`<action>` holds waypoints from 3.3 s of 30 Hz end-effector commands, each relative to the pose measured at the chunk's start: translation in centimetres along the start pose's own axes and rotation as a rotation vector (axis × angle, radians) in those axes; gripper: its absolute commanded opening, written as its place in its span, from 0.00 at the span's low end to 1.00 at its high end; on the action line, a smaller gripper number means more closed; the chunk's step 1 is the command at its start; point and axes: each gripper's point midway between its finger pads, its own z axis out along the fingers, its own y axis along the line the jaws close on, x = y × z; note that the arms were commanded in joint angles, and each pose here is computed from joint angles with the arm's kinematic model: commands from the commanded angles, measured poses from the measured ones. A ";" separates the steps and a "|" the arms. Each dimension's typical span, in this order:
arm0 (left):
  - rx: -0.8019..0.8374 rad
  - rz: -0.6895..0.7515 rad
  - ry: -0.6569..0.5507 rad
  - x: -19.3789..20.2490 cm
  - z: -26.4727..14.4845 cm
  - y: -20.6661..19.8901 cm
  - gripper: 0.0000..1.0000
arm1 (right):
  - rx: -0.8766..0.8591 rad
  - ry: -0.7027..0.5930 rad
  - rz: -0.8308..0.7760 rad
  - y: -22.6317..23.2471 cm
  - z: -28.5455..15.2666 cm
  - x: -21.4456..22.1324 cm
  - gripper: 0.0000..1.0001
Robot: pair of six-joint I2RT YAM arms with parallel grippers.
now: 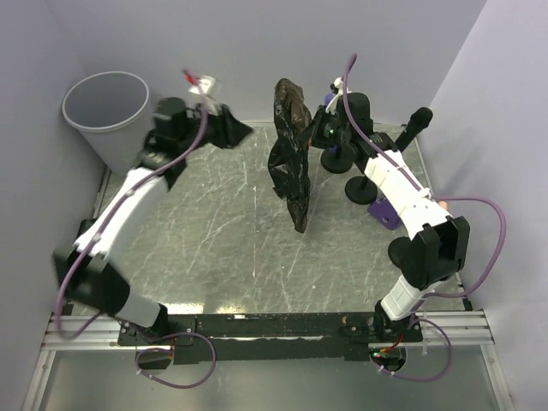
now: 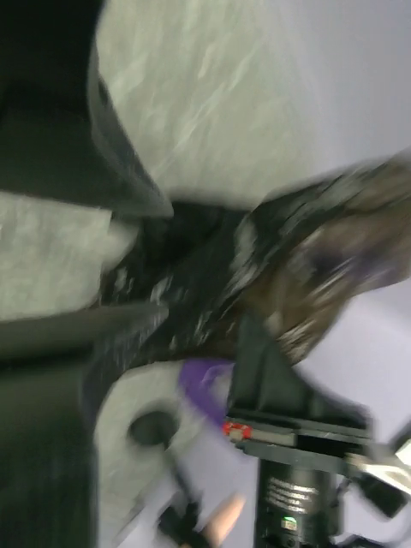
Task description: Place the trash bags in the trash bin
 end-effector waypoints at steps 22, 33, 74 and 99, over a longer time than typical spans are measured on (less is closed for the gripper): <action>0.271 -0.571 0.250 9.5 12.5 -2.4 0.84 | -0.188 0.064 0.181 1.6 1.2 1.7 0.00; 0.347 -0.617 0.266 10.5 13.5 -3.3 0.73 | -0.408 0.109 0.120 4.8 0.0 2.5 0.00; -0.130 -0.434 0.455 15.8 9.7 1.8 0.27 | -0.217 0.004 0.002 -0.2 0.2 0.9 0.00; -0.223 -0.492 0.434 14.0 10.5 1.4 0.89 | -0.005 0.005 0.096 -4.6 3.1 1.1 0.00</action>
